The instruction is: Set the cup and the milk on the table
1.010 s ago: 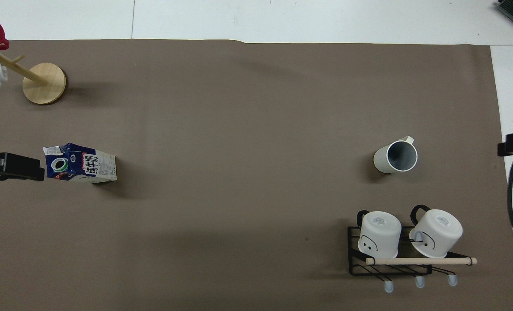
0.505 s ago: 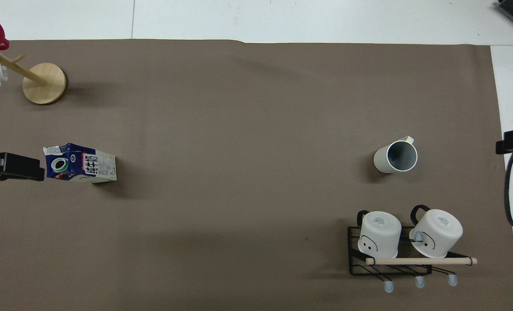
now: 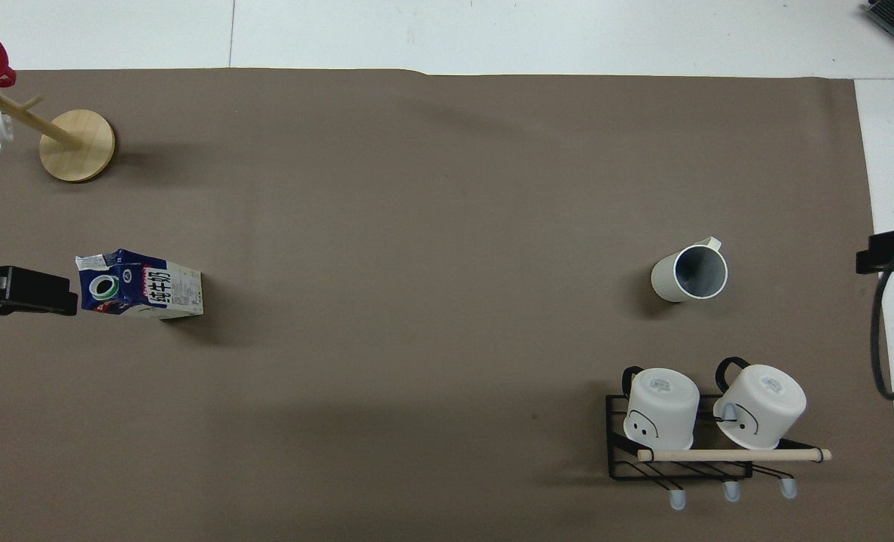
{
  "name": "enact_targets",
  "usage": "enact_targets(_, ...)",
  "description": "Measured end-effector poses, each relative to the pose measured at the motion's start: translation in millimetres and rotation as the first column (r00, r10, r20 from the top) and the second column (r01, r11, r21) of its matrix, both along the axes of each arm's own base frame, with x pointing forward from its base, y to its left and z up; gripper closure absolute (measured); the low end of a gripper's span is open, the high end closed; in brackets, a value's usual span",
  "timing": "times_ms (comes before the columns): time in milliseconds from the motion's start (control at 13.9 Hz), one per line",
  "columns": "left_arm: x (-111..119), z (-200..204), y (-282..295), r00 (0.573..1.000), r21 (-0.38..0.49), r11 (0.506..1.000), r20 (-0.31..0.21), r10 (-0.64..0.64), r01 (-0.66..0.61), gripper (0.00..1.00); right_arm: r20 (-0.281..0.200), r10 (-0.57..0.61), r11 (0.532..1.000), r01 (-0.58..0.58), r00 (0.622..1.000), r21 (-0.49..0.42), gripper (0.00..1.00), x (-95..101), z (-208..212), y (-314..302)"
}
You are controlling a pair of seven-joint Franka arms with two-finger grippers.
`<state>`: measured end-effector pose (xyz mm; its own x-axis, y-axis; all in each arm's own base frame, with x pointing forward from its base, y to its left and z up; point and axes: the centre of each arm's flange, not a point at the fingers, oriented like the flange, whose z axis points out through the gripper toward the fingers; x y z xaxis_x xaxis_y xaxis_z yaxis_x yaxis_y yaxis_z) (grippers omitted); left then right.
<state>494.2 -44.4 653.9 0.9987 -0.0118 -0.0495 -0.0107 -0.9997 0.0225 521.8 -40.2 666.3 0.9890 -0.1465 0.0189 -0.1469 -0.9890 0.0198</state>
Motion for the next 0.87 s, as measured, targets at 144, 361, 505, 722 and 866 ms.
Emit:
enact_targets(144,0.0,0.0,0.0,1.0,0.0,1.0,0.0,0.0,0.0,0.0,0.001,0.0,1.0,0.0,1.0,0.0,0.0,-0.7,0.2,0.2)
enact_targets(361,0.0,0.0,0.0,1.0,0.0,1.0,0.0,0.0,0.0,0.0,0.018,0.002,1.0,-0.002,1.0,0.0,0.0,0.8,0.7,0.5)
enact_targets(505,0.0,0.0,0.0,1.0,0.0,1.0,0.0,0.0,0.0,0.0,0.033,0.009,1.0,-0.009,0.999,-0.002,0.0,3.4,-0.5,3.9)
enact_targets(722,0.0,0.0,0.0,1.0,0.0,1.0,0.0,0.0,0.0,0.0,0.029,0.015,1.0,-0.015,0.999,-0.001,0.0,3.8,-3.2,7.1)
enact_targets(866,0.0,0.0,0.0,1.0,0.0,1.0,0.0,0.0,0.0,0.0,0.028,0.015,1.0,-0.015,0.999,-0.001,0.0,3.8,-3.4,7.1)
